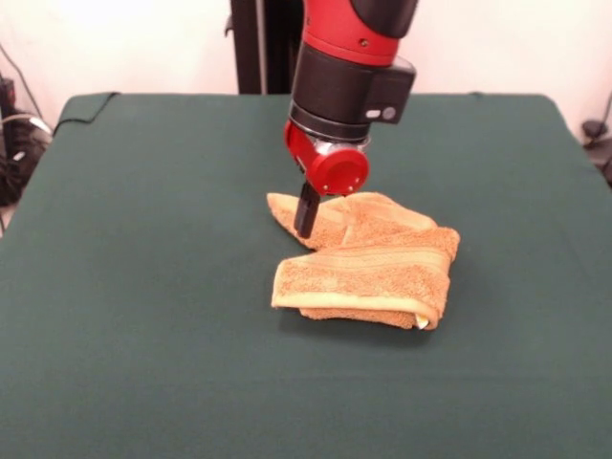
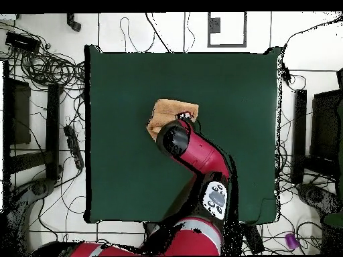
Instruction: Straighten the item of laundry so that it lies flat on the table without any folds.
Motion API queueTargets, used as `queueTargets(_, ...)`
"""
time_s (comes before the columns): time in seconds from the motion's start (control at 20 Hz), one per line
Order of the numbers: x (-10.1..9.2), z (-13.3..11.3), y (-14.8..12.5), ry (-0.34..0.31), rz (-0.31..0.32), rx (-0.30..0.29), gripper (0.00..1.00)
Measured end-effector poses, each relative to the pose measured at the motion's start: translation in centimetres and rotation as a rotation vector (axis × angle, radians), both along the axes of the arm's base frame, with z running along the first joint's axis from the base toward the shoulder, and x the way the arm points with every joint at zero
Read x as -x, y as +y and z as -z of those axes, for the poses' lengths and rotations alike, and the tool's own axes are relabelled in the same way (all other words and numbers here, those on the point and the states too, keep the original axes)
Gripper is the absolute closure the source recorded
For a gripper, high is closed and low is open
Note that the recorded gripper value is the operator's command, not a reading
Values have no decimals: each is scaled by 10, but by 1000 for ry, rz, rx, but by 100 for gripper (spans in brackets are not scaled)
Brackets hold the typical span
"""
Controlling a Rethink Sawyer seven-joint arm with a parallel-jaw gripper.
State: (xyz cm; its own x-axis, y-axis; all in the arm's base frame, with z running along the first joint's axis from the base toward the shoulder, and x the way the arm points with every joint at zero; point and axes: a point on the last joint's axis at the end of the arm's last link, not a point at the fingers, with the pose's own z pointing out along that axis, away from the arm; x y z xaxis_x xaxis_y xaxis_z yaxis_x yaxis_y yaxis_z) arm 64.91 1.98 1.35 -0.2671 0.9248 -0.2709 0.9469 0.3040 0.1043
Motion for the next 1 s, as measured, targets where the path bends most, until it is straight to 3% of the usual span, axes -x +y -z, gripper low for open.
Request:
queueTargets(0.05, 0, 0, 0, 0, 0, 0, 100)
queueTargets(0.1, 0, 0, -2, -2, 3, 2, 0)
queueTargets(1.0, 3, 2, -9, 6, 7, 4, 0)
